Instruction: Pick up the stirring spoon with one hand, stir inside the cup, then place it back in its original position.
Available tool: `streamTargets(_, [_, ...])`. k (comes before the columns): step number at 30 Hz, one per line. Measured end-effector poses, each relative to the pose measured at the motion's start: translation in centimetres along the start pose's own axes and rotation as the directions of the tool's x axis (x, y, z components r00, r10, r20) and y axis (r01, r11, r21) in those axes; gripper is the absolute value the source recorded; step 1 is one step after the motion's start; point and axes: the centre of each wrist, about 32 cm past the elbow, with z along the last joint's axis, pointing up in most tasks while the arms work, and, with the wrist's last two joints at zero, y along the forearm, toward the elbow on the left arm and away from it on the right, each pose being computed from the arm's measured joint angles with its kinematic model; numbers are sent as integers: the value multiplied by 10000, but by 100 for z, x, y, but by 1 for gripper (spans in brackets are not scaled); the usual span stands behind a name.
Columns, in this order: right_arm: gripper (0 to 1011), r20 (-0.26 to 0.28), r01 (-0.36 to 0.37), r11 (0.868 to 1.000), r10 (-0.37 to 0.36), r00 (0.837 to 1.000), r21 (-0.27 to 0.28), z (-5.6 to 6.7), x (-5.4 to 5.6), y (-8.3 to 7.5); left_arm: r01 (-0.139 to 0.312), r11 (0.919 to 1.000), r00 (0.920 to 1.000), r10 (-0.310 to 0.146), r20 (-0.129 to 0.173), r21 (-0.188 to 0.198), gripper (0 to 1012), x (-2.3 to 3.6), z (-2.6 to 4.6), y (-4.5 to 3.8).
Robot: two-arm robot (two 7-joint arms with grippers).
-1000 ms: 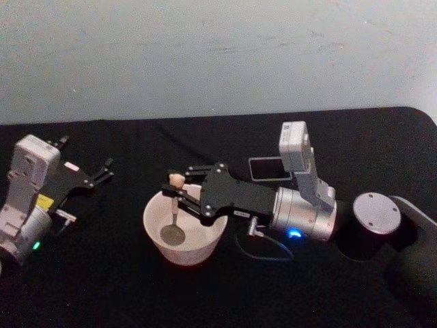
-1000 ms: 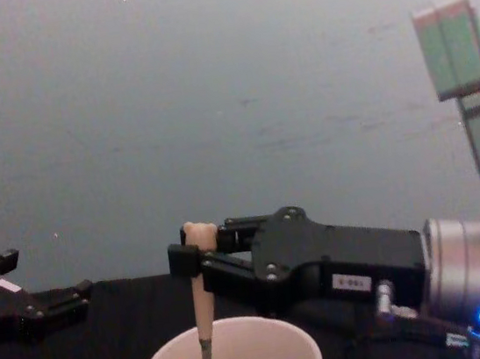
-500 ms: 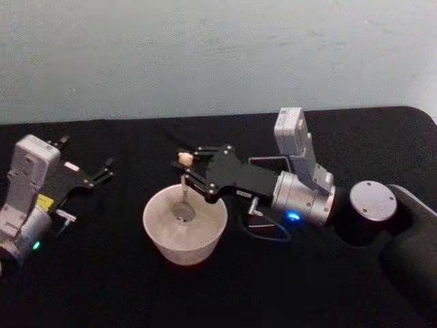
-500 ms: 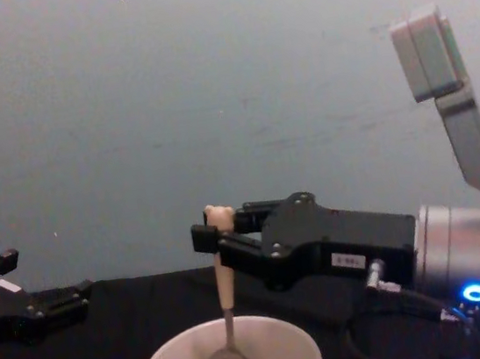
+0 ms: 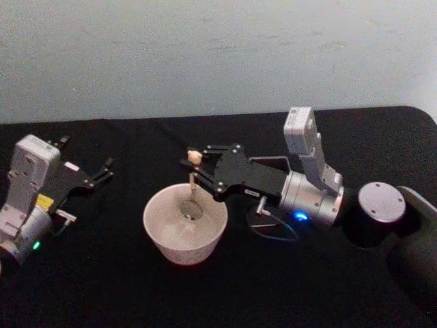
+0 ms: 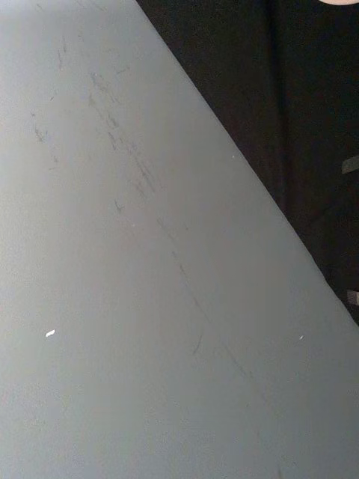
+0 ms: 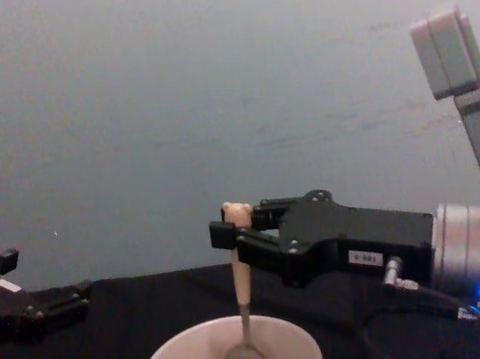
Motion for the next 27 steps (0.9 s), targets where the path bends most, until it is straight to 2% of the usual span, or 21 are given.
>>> streamTargets(8, [212, -57, 1, 10000, -1, 10000, -20, 18, -31, -112, 0, 10000, 10000, 0, 0, 1, 1001, 0, 0, 0])
streamTargets(15, [213, -204, -496, 9988, 494, 9986, -50, 38, -146, -224, 0, 10000, 10000, 0, 0, 0, 1001, 0, 0, 0])
streamTargets(21, [212, -341, -1050, 9944, 1046, 9939, -110, 28, -249, -232, 0, 10000, 10000, 0, 0, 1, 1001, 0, 0, 0])
streamTargets(27, [213, -457, -1321, 9912, 1322, 9902, 57, 36, -300, -135, 0, 10000, 10000, 0, 0, 1, 1001, 0, 0, 0])
